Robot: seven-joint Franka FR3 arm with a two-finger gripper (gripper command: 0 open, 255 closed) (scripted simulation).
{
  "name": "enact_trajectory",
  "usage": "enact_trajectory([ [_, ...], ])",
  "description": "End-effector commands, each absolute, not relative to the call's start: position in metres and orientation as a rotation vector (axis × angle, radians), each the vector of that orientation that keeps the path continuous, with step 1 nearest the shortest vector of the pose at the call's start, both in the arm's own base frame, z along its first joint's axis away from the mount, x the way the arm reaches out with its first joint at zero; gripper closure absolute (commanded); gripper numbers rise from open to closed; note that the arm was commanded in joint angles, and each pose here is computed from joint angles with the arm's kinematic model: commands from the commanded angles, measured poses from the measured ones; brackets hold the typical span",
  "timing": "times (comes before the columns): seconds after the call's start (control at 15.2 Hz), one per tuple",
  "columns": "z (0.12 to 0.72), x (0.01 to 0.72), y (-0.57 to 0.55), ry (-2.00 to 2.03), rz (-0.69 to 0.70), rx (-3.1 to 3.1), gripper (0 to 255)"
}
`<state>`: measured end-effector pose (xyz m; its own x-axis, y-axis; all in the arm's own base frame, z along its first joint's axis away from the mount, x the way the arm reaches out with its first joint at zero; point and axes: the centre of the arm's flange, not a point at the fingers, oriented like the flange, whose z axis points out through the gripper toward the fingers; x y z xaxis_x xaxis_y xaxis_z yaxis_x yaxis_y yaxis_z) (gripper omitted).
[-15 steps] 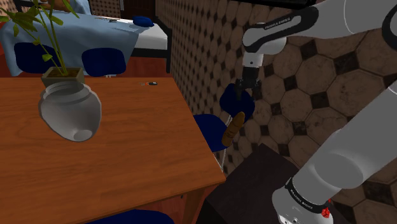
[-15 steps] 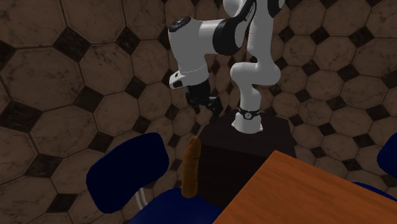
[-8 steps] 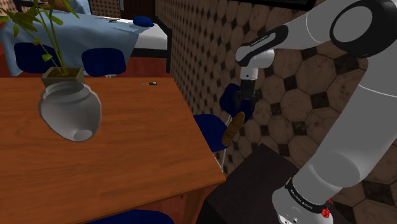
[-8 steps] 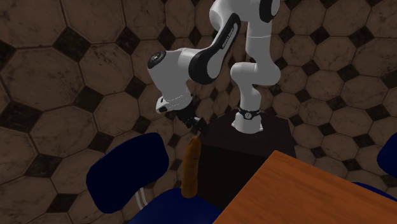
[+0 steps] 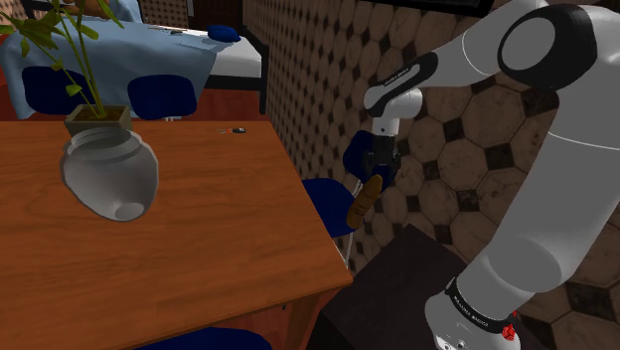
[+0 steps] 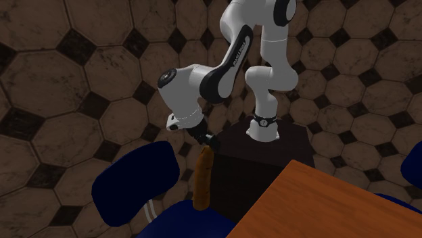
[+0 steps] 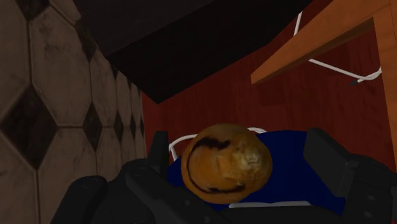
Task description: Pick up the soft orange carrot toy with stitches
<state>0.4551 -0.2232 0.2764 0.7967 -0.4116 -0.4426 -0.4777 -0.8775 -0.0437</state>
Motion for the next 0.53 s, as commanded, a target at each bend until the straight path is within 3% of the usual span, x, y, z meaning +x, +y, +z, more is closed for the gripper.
enact_trajectory([
  [0.0,0.2741,0.4549,-0.2232,0.705,0.644,-2.831,255],
  [0.46,0.273,0.4551,-0.2232,0.705,0.644,-2.831,255],
])
